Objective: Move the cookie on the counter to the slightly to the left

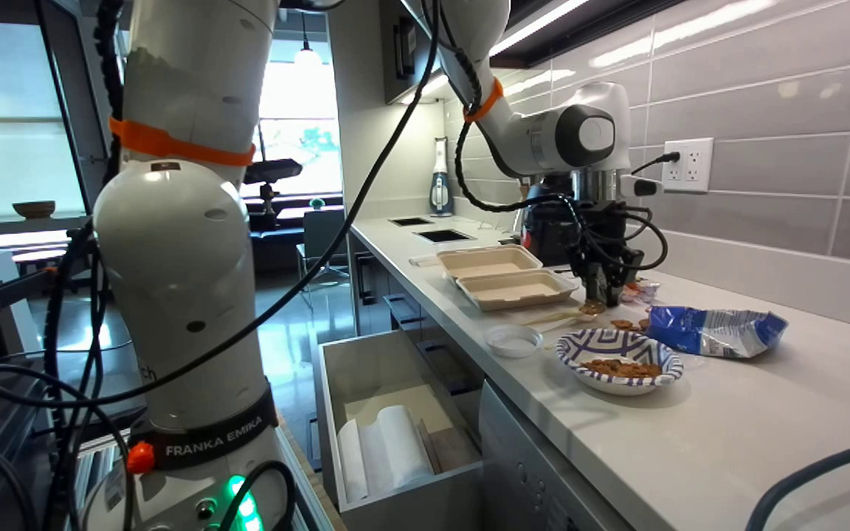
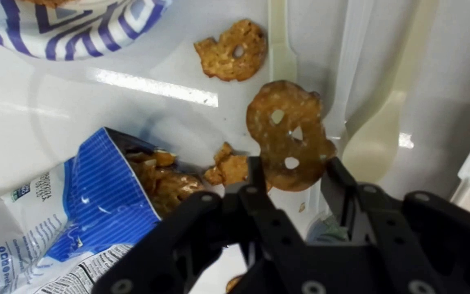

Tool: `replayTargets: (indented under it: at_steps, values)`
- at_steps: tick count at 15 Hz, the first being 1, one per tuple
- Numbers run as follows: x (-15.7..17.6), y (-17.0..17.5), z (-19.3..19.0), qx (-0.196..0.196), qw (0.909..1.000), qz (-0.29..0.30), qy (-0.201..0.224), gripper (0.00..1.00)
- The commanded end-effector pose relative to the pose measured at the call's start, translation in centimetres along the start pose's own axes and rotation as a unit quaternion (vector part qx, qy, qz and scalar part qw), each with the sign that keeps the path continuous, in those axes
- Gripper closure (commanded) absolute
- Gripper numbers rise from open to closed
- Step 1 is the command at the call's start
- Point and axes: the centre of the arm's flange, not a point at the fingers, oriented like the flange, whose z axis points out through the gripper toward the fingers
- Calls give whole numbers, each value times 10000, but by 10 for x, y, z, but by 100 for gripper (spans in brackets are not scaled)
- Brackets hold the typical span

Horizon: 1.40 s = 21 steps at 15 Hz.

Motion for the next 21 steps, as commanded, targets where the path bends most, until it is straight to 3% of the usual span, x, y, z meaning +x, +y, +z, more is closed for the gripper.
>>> replayTargets:
  at_steps: [1, 21]
  values:
    - [-9, -10, -7, -112, 9999, -60, -110, 61]
    - [3, -40, -11, -133, 9988, -464, -102, 59]
